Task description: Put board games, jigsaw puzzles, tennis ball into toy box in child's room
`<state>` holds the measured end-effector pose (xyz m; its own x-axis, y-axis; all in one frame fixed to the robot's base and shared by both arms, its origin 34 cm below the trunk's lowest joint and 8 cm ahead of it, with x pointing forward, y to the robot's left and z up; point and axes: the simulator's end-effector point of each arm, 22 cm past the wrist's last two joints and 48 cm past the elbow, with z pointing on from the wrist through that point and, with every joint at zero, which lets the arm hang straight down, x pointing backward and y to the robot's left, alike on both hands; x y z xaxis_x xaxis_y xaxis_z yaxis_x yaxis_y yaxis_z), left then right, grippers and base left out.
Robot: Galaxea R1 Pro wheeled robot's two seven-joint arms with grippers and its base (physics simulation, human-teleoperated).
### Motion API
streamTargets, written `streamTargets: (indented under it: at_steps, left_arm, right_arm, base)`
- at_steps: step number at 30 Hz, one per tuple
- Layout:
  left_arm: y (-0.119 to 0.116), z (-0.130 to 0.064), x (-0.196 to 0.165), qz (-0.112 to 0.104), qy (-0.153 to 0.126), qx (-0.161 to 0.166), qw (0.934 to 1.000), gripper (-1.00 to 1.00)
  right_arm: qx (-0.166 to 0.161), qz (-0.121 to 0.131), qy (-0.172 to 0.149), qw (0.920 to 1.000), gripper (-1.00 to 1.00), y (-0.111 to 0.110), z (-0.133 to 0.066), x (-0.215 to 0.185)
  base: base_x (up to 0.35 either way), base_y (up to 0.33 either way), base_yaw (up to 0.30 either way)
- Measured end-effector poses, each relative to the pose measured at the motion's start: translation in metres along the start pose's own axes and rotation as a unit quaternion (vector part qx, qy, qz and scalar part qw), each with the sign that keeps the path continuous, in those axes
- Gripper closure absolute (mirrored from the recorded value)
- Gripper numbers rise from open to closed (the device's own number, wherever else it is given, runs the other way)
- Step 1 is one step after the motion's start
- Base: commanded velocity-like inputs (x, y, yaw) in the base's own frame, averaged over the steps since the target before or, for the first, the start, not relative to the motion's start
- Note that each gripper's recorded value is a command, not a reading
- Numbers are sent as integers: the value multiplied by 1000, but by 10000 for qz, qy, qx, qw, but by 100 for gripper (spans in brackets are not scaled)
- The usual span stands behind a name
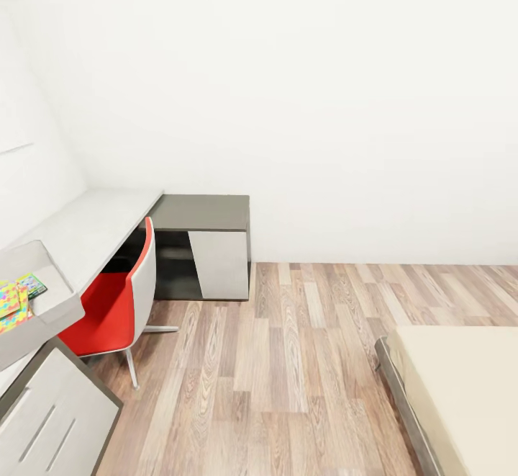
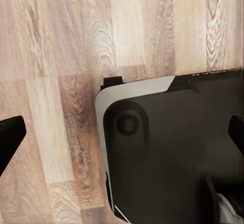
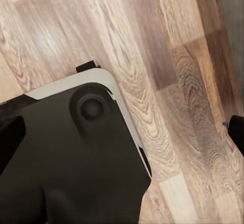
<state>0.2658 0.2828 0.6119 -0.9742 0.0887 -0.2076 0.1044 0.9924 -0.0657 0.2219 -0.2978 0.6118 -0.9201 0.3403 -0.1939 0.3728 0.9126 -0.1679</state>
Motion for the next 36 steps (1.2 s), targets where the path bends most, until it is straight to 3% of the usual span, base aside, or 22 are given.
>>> streamTargets:
  at_steps: [8, 36]
  left_arm:
    - [-13, 2, -2, -21, -10, 78, 10000, -100]
    - [-14, 2, -1, -18, -7, 88, 10000, -100]
  right_arm:
    - [17, -15, 60, 10000, -100, -3, -1, 10]
    - [35, -20, 57, 10000, -100, -6, -1, 10]
  base:
    - [0, 0, 0]
    - [0, 0, 0]
